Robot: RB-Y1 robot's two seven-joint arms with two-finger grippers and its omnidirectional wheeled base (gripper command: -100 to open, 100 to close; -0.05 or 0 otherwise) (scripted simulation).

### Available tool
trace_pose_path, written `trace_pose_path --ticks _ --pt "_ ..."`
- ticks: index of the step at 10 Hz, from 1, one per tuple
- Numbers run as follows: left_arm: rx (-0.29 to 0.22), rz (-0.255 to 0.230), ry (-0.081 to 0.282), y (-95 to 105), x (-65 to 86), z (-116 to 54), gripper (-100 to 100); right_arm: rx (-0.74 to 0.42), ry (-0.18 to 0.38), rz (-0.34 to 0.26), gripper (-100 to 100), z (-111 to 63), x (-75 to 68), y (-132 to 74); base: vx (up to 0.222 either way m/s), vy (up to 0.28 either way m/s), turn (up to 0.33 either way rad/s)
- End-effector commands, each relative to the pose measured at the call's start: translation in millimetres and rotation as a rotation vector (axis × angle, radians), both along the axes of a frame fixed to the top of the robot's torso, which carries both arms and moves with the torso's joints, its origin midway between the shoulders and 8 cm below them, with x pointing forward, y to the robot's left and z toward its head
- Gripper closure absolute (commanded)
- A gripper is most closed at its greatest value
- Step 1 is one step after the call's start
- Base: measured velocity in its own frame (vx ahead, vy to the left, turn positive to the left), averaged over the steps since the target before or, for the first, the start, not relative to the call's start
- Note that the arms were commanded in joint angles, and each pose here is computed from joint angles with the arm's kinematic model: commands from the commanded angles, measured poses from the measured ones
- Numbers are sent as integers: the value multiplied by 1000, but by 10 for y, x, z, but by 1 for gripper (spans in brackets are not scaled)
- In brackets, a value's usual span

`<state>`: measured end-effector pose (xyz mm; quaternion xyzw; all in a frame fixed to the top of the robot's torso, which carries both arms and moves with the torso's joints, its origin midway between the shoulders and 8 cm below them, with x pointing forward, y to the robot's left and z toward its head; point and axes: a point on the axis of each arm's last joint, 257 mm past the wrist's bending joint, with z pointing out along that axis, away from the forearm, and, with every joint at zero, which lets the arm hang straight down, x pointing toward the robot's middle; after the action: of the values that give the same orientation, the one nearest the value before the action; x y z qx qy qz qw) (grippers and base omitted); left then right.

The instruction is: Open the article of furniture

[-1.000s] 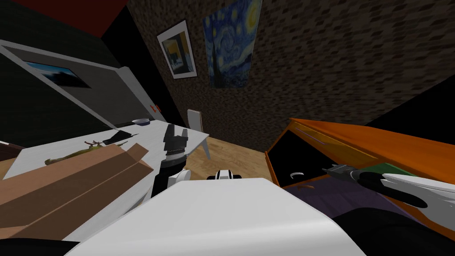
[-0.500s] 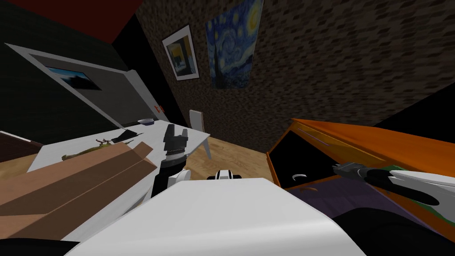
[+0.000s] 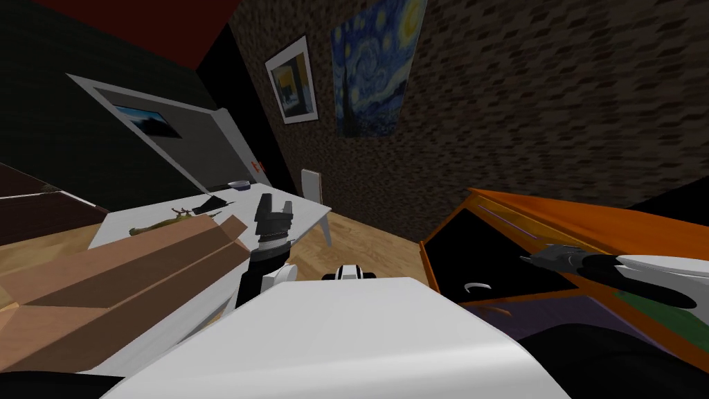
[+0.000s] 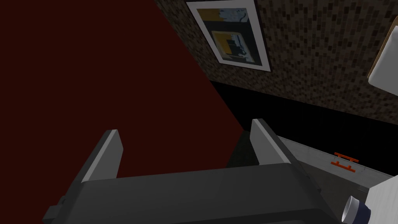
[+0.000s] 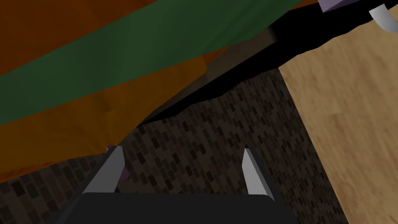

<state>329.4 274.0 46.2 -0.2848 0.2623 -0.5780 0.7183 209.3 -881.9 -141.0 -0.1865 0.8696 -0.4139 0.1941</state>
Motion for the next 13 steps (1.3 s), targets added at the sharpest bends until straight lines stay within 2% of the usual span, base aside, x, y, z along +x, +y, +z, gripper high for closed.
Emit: trace_pose_path --ticks 1,3,4,5,6,12,13 --pt "0 0 0 0 0 0 0 -90 21 -9 -100 382 -7 -198 0 12 136" --pt "0 0 0 0 0 0 0 -86 19 -6 -100 373 4 -180 0 5 8" --pt "0 0 0 0 0 0 0 -87 21 -23 -100 273 -103 -212 40 -68 125" --pt "0 0 0 0 0 0 0 -86 20 -15 -100 325 -48 -201 24 -47 41" --pt "0 0 0 0 0 0 0 -87 20 -17 100 322 -54 -205 3 -7 -5" --pt "0 0 0 0 0 0 0 -93 13 -19 100 420 -7 -220 68 145 12" --pt "0 0 0 0 0 0 0 -92 11 -3 -100 536 104 -190 21 22 -93"
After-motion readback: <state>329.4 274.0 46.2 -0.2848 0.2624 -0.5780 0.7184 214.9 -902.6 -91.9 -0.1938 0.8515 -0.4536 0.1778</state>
